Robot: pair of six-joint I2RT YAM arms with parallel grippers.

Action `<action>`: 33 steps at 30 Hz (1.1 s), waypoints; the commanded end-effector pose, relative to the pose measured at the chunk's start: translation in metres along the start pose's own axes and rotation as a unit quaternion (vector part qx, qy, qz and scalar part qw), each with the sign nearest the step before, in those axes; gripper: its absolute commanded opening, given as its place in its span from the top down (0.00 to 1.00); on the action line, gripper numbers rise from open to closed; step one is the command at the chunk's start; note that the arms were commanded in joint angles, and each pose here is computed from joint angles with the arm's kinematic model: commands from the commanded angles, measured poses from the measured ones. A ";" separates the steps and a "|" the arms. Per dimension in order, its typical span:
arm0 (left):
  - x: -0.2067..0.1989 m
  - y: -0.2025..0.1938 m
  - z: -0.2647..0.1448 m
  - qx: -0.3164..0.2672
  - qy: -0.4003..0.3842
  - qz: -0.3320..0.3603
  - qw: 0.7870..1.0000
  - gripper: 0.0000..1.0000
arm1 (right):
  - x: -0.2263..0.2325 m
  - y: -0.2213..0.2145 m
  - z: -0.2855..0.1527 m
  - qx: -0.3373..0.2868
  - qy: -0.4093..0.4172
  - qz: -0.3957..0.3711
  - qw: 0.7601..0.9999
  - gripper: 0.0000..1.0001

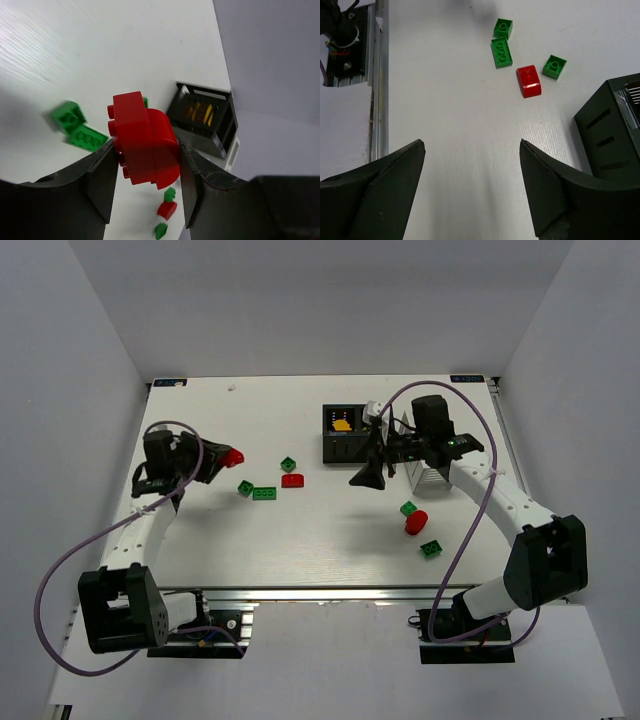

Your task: Sort the legos into containers by color

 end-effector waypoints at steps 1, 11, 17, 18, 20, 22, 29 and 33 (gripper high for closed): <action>-0.029 -0.023 -0.006 0.017 -0.069 0.023 0.997 0.85 | 0.000 0.026 0.000 -0.032 -0.020 0.012 0.999 0.20; -0.088 -0.087 -0.004 0.069 -0.162 0.099 0.979 0.86 | 0.007 0.041 0.017 -0.064 -0.045 0.146 0.986 0.16; -0.099 -0.107 0.000 0.082 -0.198 0.104 0.971 0.86 | 0.011 0.046 0.020 -0.066 -0.057 0.173 0.981 0.11; -0.103 -0.110 0.000 0.084 -0.205 0.107 0.969 0.86 | 0.012 0.045 0.019 -0.066 -0.061 0.177 0.980 0.11; -0.103 -0.114 0.003 0.091 -0.204 0.109 0.969 0.86 | 0.014 0.047 0.016 -0.070 -0.069 0.178 0.979 0.11; -0.108 -0.119 0.003 0.096 -0.212 0.114 0.966 0.86 | 0.015 0.047 0.014 -0.074 -0.084 0.191 0.975 0.11; -0.110 -0.137 0.010 0.119 -0.216 0.115 0.962 0.86 | 0.020 0.053 0.014 -0.096 -0.076 0.225 0.967 0.23; -0.116 -0.140 0.011 0.122 -0.225 0.113 0.960 0.86 | 0.020 0.046 0.024 -0.085 -0.075 0.232 0.966 0.22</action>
Point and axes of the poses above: each gripper's point midway between its finger pads, its own z axis out along the fingers, its own x axis along the line the jaws close on, y = z × x, the point moved 9 cm from there along -z, back along the fingers, and after that the axes turned 13 degrees about z, right-handed, at the moved point
